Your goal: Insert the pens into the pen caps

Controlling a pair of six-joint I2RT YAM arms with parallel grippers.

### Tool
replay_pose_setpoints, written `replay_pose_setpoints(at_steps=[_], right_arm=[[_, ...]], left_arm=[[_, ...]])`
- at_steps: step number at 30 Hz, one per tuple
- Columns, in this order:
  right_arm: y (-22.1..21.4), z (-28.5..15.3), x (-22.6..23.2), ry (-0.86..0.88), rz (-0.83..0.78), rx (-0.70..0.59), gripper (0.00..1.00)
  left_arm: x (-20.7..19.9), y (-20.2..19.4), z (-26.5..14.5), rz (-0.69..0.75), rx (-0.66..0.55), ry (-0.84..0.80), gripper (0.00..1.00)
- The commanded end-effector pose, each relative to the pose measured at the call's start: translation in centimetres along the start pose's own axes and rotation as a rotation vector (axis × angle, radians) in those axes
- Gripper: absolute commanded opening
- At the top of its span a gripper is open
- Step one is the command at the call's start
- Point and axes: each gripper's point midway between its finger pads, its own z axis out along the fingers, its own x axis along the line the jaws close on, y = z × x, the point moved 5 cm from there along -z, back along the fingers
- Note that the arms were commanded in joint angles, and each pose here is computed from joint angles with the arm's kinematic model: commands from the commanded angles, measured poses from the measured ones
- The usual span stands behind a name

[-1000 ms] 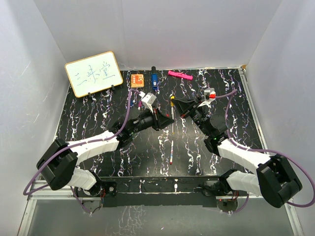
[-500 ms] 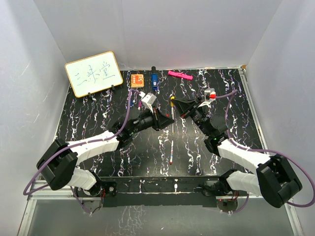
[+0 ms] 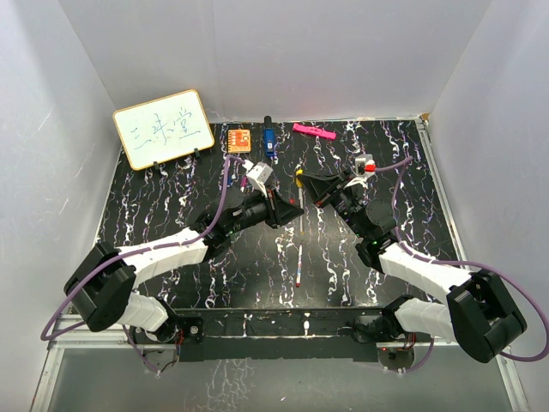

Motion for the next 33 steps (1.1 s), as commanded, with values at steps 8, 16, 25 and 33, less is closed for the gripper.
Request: replay_pose_setpoints(at_steps=[8, 16, 25, 33], right_arm=[[0.2, -0.3, 0.7, 0.030, -0.001, 0.001, 0.00], [-0.6, -0.3, 0.7, 0.040, 0.002, 0.052, 0.00], [-2.3, -0.1, 0.9, 0.091, -0.017, 0.158, 0.00], [-3.9, 0.0, 0.4, 0.071, -0.018, 0.235, 0.00]], left_arm=[[-1.0, 2.4, -0.6, 0.063, -0.087, -0.006, 0.00], [-1.3, 3.4, -1.0, 0.094, -0.124, 0.005, 0.00], [-2.2, 5.9, -1.5, 0.133, -0.214, -0.001, 0.00], [-3.0, 8.8, -2.1, 0.186, -0.328, -0.014, 0.00]])
